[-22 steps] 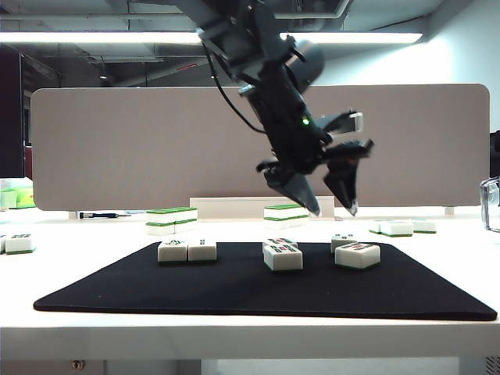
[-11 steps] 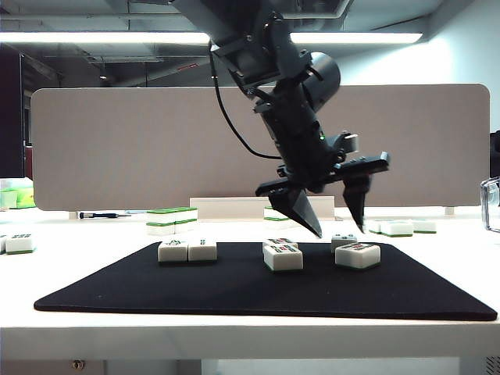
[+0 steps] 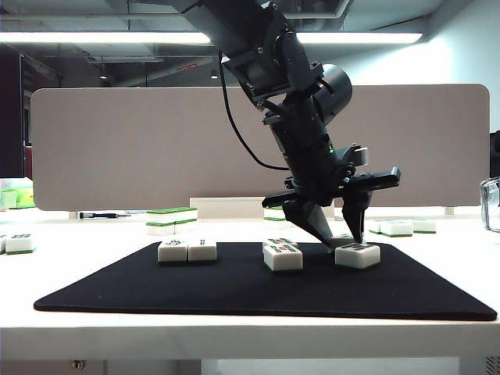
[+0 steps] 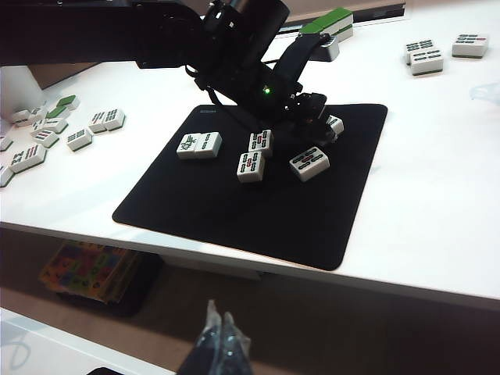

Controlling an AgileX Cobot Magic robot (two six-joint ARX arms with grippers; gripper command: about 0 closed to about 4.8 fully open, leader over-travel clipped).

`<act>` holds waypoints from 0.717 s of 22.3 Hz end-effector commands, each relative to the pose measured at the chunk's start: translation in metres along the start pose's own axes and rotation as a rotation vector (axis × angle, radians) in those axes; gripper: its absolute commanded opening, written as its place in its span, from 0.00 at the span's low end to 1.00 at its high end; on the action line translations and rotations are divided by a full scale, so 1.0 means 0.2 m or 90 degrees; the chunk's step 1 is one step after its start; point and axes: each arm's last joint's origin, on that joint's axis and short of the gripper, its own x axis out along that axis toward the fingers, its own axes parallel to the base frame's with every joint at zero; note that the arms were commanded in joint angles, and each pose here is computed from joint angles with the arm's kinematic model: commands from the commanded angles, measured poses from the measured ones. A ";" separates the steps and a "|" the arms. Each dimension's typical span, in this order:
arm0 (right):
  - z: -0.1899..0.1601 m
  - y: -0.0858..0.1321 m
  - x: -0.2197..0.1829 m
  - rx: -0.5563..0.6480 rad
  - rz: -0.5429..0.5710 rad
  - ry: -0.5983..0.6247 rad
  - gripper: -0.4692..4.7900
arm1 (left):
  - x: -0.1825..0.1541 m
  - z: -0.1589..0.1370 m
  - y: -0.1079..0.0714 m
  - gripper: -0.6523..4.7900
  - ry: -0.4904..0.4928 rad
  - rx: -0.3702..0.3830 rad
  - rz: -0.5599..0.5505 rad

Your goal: Align six mahjong tiles in a row on the table.

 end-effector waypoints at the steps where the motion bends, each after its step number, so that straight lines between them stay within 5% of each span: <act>1: 0.00 0.01 -0.01 -0.010 0.001 -0.014 0.09 | -0.05 0.01 0.00 0.44 0.013 0.010 0.009; 4: 0.00 0.01 -0.01 -0.010 0.001 -0.014 0.09 | -0.17 0.03 0.04 0.44 0.027 0.083 0.040; 8: 0.00 0.01 -0.01 -0.010 0.001 -0.014 0.09 | -0.39 0.08 0.16 0.44 0.023 0.064 0.092; 16: 0.00 0.01 -0.01 -0.010 0.001 -0.015 0.09 | -0.61 0.00 0.36 0.44 0.211 0.335 0.078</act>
